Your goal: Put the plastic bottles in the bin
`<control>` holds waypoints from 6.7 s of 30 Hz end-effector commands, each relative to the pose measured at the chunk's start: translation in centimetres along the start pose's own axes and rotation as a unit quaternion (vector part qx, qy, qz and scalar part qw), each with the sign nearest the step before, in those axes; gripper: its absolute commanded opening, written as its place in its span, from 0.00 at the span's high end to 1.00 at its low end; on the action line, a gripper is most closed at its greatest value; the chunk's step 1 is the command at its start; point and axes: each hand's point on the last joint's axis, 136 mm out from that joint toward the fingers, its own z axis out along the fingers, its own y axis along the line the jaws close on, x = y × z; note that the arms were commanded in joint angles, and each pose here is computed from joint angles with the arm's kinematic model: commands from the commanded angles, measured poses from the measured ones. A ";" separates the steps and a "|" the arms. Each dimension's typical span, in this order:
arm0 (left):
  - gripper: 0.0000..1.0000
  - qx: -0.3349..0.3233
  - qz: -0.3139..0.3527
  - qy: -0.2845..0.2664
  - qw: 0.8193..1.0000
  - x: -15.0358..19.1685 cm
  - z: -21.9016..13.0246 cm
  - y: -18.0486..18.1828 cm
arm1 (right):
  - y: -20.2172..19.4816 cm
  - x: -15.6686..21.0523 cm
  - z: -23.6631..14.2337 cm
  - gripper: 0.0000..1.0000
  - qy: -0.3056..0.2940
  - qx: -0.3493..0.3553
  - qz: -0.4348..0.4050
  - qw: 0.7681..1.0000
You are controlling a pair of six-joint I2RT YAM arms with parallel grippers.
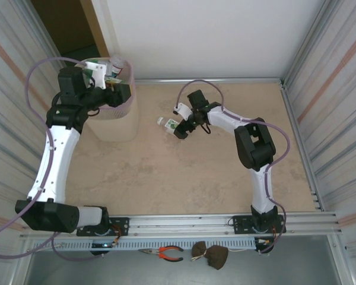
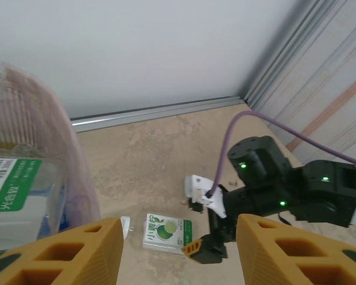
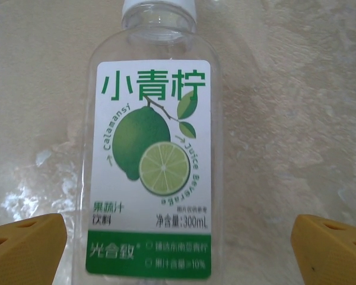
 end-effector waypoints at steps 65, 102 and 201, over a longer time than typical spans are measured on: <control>0.25 0.229 0.012 -0.057 0.972 -1.9 3.8 -17.5 | 8.7 -14.3 -34.4 0.36 -0.463 0.108 -0.034 0.879; 0.69 0.127 0.028 -0.114 0.985 -5.6 2.2 -14.4 | 9.9 -12.8 -37.2 0.03 -0.474 0.119 -0.033 0.872; 0.69 -0.131 -0.264 -0.050 0.954 -3.0 -4.6 10.6 | 7.2 -9.0 -38.9 0.03 -0.440 0.180 0.029 0.879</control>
